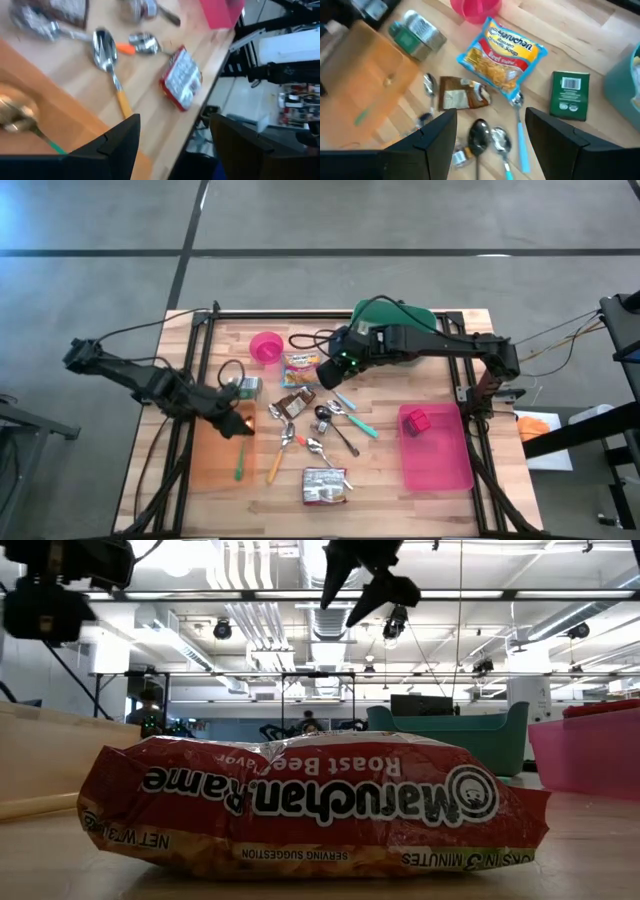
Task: Pick & Place Food Item
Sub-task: Put the brown seasoning bottle into the pink bin
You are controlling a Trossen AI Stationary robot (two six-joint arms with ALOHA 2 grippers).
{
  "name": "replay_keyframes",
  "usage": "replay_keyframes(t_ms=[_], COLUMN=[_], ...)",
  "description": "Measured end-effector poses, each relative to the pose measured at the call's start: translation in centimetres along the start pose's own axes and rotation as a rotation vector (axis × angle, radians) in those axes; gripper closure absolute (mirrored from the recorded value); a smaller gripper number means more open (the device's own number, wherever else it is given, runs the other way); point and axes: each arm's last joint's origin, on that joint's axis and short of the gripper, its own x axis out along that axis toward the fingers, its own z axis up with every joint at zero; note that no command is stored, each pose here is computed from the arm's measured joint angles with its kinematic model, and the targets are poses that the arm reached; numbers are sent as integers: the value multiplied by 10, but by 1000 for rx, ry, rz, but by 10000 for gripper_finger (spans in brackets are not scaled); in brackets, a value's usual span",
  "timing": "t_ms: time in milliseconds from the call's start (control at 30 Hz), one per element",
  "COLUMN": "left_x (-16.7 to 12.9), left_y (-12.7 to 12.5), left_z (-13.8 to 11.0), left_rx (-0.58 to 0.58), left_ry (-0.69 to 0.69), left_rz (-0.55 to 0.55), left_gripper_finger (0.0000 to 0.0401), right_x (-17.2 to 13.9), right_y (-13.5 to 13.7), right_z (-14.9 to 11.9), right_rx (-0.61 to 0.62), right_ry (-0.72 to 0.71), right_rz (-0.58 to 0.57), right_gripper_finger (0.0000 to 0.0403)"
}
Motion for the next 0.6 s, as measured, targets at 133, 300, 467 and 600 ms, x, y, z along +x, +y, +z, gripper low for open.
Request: replay_keyframes(t_ms=[133, 300, 467, 600], left_x=[-8, -18, -24, -27], left_y=[-2, -4, -5, -4], left_z=[10, 19, 29, 35], left_rx=[40, 87, 121, 148], left_ry=[-24, -57, -104, -123], left_rz=[35, 65, 73, 86], left_gripper_finger=[160, 160, 160, 160], right_x=[8, 12, 12, 12], right_y=[0, -3, -4, -4], right_z=[2, 6, 7, 7], right_rx=[-44, -99, -105, -115], right_ry=[-1, -58, -91, -83], right_rz=[-10, -72, -106, -103], right_gripper_finger=[171, 171, 171, 171])
